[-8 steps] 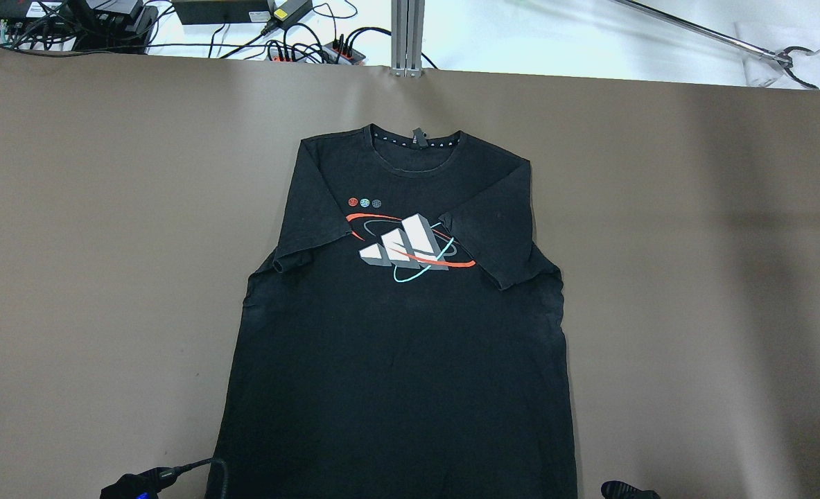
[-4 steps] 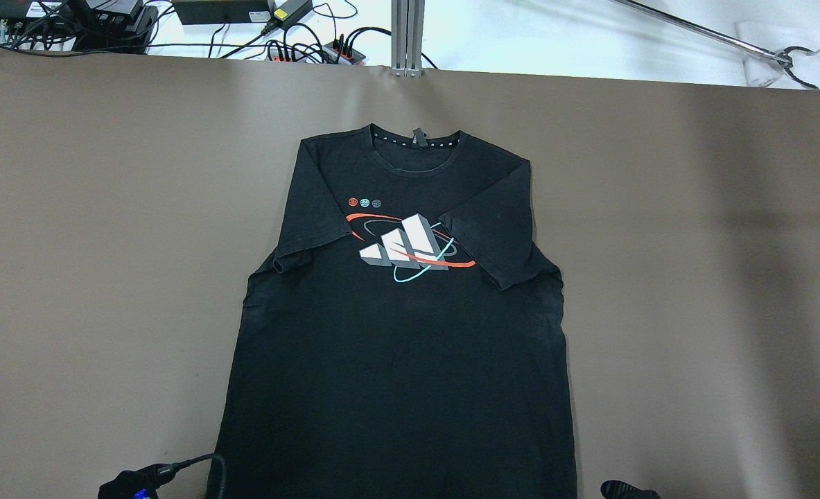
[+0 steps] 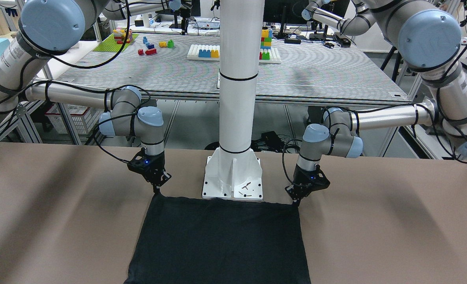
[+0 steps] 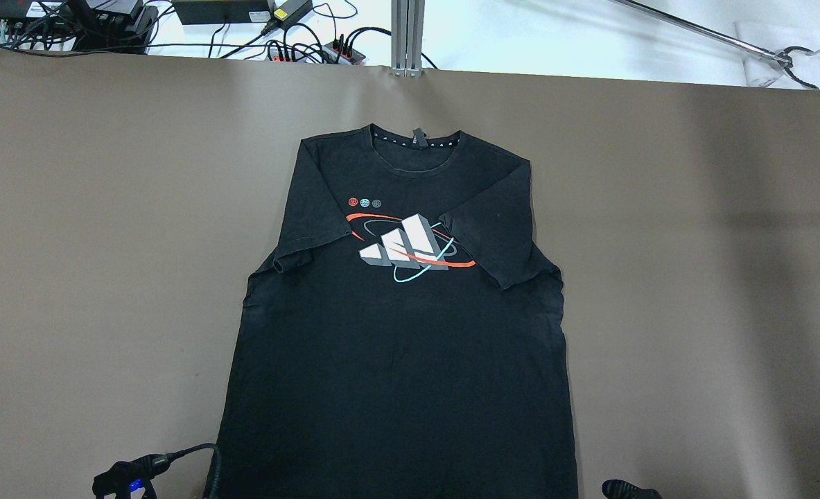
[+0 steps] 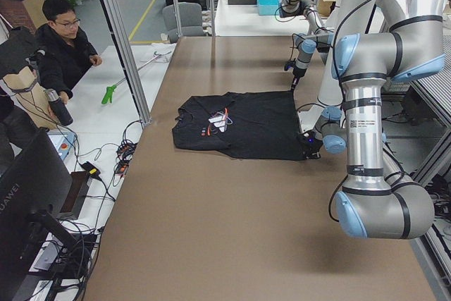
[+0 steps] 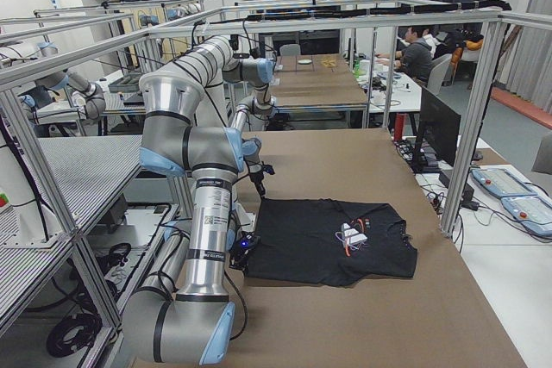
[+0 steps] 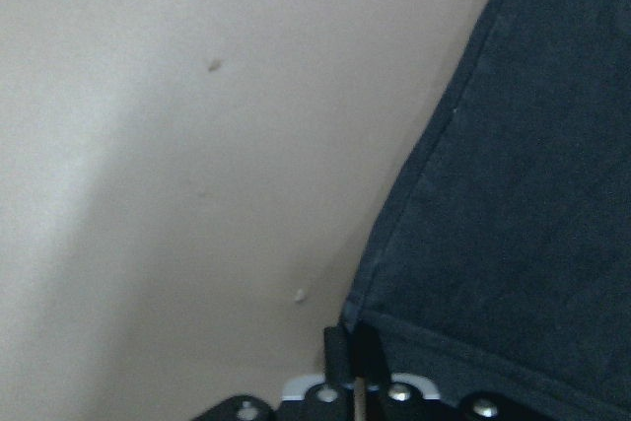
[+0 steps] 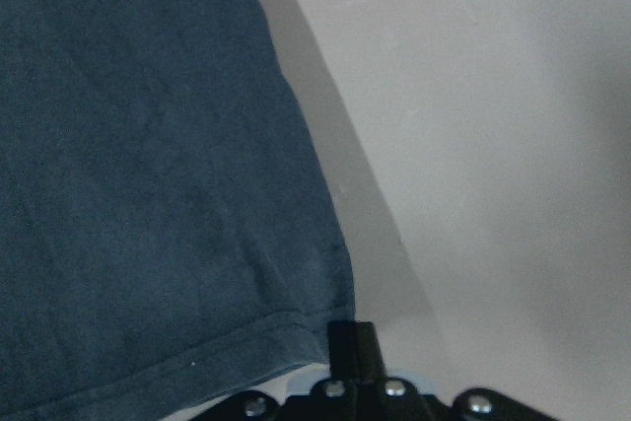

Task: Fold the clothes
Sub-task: 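Lower both grippers and grasp the hem corners nearest the robot, then lift the hem with both grippers and fold it toward the collar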

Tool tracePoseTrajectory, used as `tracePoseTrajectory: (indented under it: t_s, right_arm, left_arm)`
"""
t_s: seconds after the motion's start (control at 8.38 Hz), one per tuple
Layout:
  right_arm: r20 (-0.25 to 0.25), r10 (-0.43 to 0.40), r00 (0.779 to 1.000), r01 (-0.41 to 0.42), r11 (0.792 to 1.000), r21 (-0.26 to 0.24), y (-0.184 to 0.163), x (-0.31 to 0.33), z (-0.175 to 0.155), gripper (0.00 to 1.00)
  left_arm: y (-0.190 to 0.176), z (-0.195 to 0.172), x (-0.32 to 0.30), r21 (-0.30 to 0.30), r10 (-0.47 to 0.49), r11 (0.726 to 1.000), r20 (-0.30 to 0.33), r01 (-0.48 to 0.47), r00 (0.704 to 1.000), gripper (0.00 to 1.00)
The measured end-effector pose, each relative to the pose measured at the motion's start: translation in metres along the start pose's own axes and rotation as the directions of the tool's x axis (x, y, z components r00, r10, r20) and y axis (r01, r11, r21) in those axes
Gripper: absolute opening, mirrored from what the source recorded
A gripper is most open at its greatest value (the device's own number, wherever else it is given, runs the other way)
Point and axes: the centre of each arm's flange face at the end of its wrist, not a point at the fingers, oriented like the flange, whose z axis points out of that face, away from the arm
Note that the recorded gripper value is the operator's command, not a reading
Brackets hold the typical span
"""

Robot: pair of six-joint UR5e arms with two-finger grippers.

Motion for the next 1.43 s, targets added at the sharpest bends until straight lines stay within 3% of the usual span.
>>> tracePoseTrajectory:
  t_s: [0.48,0.95,1.19,1.43]
  right_arm:
    - [0.012,0.005,1.000,-0.005,1.000,-0.008,-0.003,-0.002,-0.013,0.00]
    - [-0.026,0.014,1.000,-0.017,0.996,-0.086,-0.005,-0.008,-0.066,0.00]
    - [-0.011,0.000,1.000,-0.001,0.996,-0.090,-0.024,-0.028,-0.074,0.00]
    - [-0.040,-0.037,0.999,0.034,0.998,-0.060,-0.078,-0.072,-0.066,0.00]
  left_arm:
    - [-0.009,-0.022,-0.006,-0.007,0.001,1.000,-0.010,-0.001,1.000,0.00]
    - [0.007,-0.076,0.012,-0.058,0.022,0.998,-0.040,-0.024,0.999,0.00]
    - [-0.019,-0.089,0.040,-0.038,0.068,0.997,-0.087,-0.071,0.994,0.00]
    - [-0.070,-0.089,0.069,0.013,0.149,0.989,-0.109,-0.149,0.983,0.00]
